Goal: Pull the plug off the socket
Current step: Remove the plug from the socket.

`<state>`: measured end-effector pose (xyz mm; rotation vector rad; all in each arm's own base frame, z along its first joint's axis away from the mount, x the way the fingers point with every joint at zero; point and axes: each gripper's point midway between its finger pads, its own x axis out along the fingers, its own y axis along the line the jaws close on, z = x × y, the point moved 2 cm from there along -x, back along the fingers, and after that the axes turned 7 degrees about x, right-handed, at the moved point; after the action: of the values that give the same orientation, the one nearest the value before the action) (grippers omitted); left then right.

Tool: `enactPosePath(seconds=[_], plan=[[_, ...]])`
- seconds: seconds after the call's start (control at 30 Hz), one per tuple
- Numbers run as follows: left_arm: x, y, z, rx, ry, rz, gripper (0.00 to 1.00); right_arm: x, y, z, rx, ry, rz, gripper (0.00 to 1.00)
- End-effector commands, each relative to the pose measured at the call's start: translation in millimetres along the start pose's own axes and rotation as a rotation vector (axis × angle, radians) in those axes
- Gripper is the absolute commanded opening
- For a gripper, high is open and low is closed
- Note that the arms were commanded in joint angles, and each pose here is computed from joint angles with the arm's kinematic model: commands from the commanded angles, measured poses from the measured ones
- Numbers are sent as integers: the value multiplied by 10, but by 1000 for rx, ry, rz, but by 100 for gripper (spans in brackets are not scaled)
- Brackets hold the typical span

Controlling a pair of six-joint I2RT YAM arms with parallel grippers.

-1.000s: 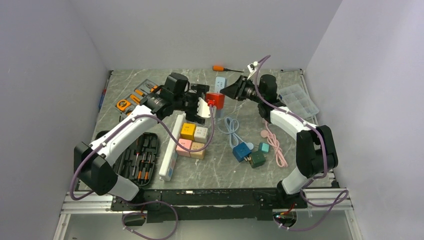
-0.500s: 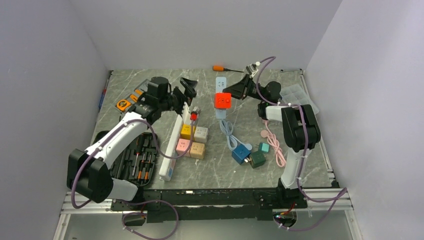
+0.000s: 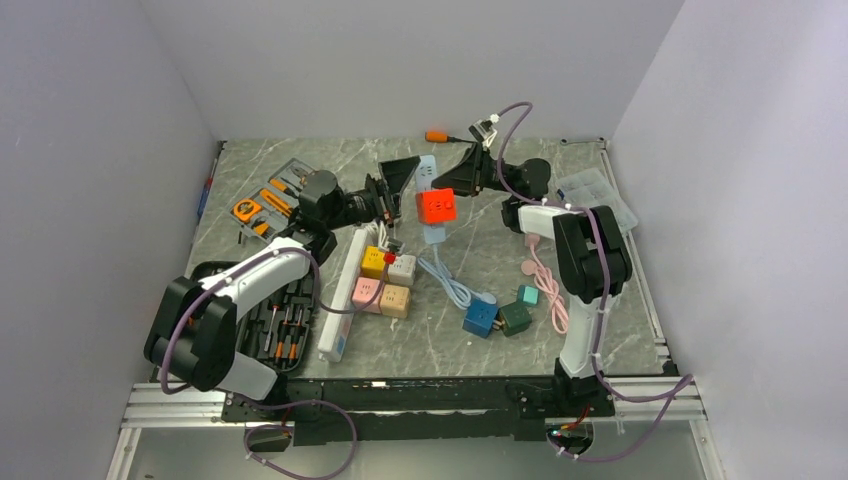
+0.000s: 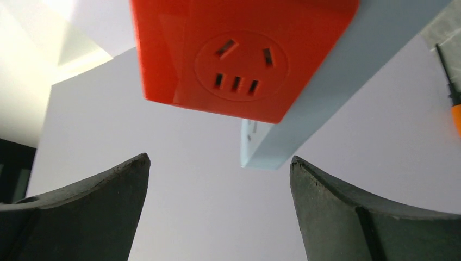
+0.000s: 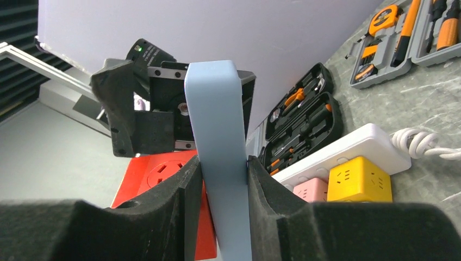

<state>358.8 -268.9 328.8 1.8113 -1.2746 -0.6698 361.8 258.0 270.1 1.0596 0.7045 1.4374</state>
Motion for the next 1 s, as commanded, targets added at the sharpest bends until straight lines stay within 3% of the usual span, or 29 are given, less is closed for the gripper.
enactPosePath(seconds=[0.0,0.17,0.43,0.67,0.87,0.97], plan=[[10,330,-53,169,-13,94,99,142,259,97,-25,8,70,0],[63,220,33,195,-68,55,99,224,206,28,0,43,74,0],[-4,-192,139,172,-124,-144,99,240,234,-34,5,64,109,0],[16,-190,48,208,-85,-109,99,303,219,-64,9,79,116,0],[28,-129,89,196,-115,-88,77,378,75,-110,35,99,88,0],[29,-110,146,188,-129,-87,64,411,-22,-95,57,100,66,6]])
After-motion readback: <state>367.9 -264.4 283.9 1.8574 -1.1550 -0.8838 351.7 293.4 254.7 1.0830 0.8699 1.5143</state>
